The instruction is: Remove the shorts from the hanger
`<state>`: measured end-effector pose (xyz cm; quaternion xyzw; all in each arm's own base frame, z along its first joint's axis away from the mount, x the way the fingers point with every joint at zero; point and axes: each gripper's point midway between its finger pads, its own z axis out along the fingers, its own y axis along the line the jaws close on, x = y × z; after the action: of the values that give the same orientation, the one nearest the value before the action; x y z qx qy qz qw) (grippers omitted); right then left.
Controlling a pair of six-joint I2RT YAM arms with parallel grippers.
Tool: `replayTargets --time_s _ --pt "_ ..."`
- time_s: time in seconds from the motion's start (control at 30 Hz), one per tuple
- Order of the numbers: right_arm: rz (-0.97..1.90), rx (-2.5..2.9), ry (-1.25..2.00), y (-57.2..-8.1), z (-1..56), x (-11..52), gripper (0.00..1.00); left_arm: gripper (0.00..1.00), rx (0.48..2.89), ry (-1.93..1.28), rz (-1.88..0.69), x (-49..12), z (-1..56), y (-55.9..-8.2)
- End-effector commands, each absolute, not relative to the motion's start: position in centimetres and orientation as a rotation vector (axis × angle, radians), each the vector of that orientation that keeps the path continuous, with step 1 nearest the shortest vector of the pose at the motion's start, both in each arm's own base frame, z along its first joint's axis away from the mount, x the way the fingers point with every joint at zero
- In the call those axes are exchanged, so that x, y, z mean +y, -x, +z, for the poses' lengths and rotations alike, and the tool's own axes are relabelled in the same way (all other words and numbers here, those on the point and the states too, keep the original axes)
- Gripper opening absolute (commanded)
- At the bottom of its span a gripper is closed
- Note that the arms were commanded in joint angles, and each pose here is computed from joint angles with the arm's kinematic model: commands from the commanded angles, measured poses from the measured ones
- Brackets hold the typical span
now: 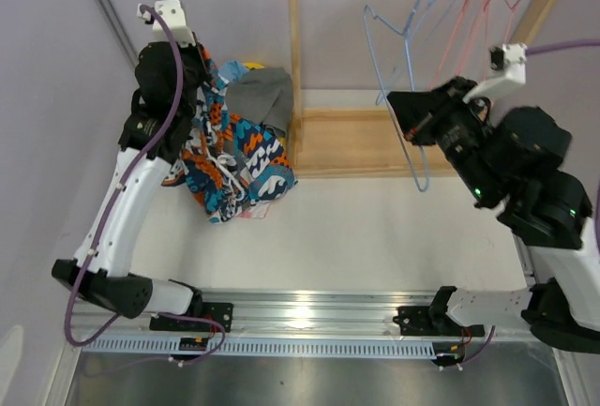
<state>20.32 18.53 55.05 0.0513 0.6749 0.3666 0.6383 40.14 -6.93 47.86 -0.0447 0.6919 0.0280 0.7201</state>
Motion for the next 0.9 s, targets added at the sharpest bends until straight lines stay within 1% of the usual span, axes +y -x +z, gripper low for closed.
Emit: replayTargets --time_s 0.0,0.03,0.07,0.1,0.17,0.2,0.23,0.27,0.3,0.33,0.4,0.47,0.5,0.53,0.57,0.6,0.63,0.67,0.7,0.73,0.8,0.83,0.87 --pt "0.745 1.46 -0.101 -22.9 58.3 18.1 0.0 0.0 1.559 0.136 -0.026 -6.3 46.3 -44.8" --pt "0.751 1.478 -0.096 -24.5 58.0 18.5 0.0 0.0 1.625 0.114 -0.041 -7.0 43.9 -48.0" --pt "0.764 1.479 -0.105 -25.2 58.1 18.5 0.0 0.0 1.619 0.118 -0.05 -7.0 44.6 -49.4" --pt "0.777 1.482 -0.108 -25.8 58.1 18.5 0.0 0.0 1.649 0.133 -0.037 -6.2 43.5 -51.3" --pt "0.804 1.5 -0.119 -27.2 57.4 18.7 0.0 0.0 1.605 0.139 -0.084 -6.2 47.2 -53.4" --pt "0.806 1.514 -0.121 -27.9 56.9 19.0 0.0 0.01 1.628 0.146 -0.087 -6.0 45.4 -57.2" --pt "0.804 1.535 -0.118 -28.5 56.0 19.3 0.0 0.06 1.664 0.141 -0.092 -5.9 43.6 -58.4" --pt "0.811 1.536 -0.122 -28.8 55.8 19.4 0.0 0.53 1.635 0.149 -0.157 -6.5 42.4 -59.8" --pt "0.81 1.545 -0.124 -29.2 55.4 19.5 0.0 0.87 1.653 0.166 -0.165 -5.8 40.7 -60.7" --pt "0.805 1.56 -0.126 -29.7 54.6 19.6 0.0 0.99 1.671 0.182 -0.158 -5.5 39.7 -61.3" --pt "0.808 1.57 -0.128 -30.2 54.1 19.7 0.0 0.99 1.755 0.211 -0.148 -5.2 36.9 -62.3" --pt "0.796 1.572 -0.138 -30.8 53.7 19.3 0.0 0.99 1.813 0.231 -0.15 -5.2 35.3 -61.9" --pt "0.791 1.573 -0.142 -31.1 53.5 19.2 0.0 1.0 1.866 0.237 -0.149 -5.5 33.3 -61.4" --pt "0.794 1.576 -0.141 -31.5 53.3 19.3 0.0 0.99 1.818 0.237 -0.164 -5.6 36.3 -59.6" --pt "0.787 1.565 -0.151 -32.2 53.4 18.8 0.0 0.99 1.856 0.229 -0.158 -5.8 34.7 -58.5" --pt "0.786 1.559 -0.156 -32.4 53.5 18.7 0.0 0.99 1.845 0.2 -0.167 -6.8 33.7 -57.6" --pt "0.787 1.547 -0.153 -33.1 53.7 18.8 0.0 0.99 1.725 0.184 -0.181 -6.9 39.4 -54.3" --pt "0.783 1.539 -0.156 -33.6 53.8 18.6 0.0 0.99 1.742 0.166 -0.165 -7.1 37.9 -52.8" --pt "0.776 1.53 -0.16 -34.3 53.9 18.1 0.0 0.99 1.711 0.127 -0.182 -8.6 38.0 -51.4" --pt "0.776 1.523 -0.16 -35.3 53.9 18.2 0.0 0.99 1.626 0.105 -0.177 -8.6 41.9 -48.2" --pt "0.775 1.501 -0.168 -36.5 54.6 17.6 0.0 0.99 1.639 0.067 -0.184 -10.4 41.3 -45.4" --pt "0.772 1.493 -0.173 -37.2 54.8 17.5 0.0 0.99 1.646 0.075 -0.2 -10.7 41.6 -43.9" --pt "0.768 1.501 -0.181 -38.3 54.3 17.6 0.0 0.99 1.619 0.078 -0.23 -10.8 42.7 -41.5"
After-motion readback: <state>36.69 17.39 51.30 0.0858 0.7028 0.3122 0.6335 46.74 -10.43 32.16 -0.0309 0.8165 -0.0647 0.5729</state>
